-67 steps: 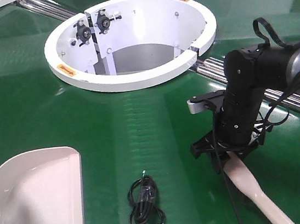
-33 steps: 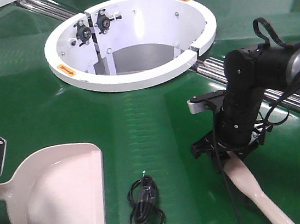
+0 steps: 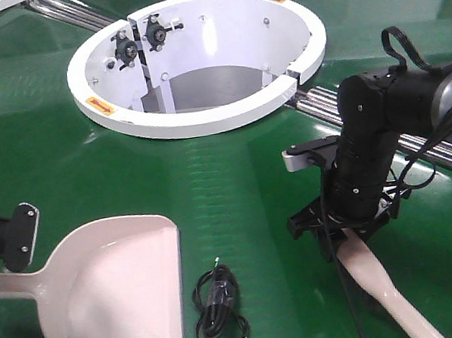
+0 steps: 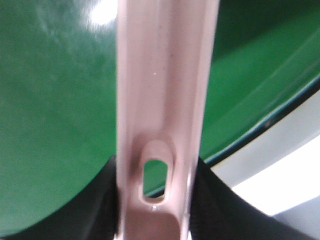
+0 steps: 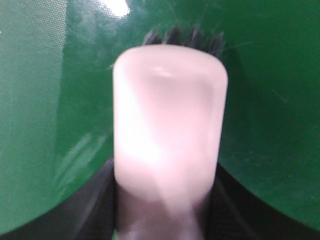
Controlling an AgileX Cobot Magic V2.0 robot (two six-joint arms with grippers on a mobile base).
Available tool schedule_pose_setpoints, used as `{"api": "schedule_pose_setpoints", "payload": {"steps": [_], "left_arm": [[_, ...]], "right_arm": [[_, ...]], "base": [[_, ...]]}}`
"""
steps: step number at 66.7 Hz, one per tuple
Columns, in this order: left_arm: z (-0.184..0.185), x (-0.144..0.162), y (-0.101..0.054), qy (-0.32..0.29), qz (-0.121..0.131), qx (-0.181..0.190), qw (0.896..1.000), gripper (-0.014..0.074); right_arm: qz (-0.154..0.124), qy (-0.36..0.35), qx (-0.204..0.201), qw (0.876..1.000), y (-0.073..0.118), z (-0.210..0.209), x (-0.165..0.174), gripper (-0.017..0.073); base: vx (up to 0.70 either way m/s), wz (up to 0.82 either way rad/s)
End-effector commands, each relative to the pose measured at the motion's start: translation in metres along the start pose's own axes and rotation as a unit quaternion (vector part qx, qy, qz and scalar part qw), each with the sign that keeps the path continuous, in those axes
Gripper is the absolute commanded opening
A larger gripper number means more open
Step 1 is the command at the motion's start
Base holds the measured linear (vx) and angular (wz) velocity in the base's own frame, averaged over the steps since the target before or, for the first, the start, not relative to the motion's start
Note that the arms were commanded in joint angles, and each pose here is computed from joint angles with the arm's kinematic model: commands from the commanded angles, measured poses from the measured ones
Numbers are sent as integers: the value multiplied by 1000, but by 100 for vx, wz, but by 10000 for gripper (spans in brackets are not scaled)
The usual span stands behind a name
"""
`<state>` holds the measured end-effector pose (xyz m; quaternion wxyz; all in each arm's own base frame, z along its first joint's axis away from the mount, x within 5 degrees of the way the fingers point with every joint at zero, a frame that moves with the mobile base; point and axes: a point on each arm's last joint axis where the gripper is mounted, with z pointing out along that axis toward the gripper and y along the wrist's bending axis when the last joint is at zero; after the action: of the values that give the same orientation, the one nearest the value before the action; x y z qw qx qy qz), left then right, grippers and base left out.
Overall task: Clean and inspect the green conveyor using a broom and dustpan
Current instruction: 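Grasp the pink dustpan handle with the left gripper and slide it toward the cable, then lift the brush with the right gripper and bring it over the black cable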
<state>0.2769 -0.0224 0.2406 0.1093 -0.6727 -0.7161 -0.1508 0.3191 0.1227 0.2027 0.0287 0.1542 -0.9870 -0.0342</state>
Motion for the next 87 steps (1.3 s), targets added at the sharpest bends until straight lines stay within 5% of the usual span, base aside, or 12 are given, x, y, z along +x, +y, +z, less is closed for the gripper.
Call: {"api": "schedule_pose_setpoints", "payload": {"steps": [1, 31, 87], "left_arm": [[-12, -6, -3, -23, -12, 1, 1000, -24], [-17, -30, 3, -36, 2, -3, 999, -24], [-22, -29, 6, -39, -1, -13, 999, -24]], "right_arm": [[-2, -37, -2, 999, 2, -24, 2, -5], [-2, -37, -3, 999, 2, -24, 2, -5], [-2, -37, -2, 999, 2, -24, 2, -5]], "base": [[0, 0], [0, 0], [0, 0]]}}
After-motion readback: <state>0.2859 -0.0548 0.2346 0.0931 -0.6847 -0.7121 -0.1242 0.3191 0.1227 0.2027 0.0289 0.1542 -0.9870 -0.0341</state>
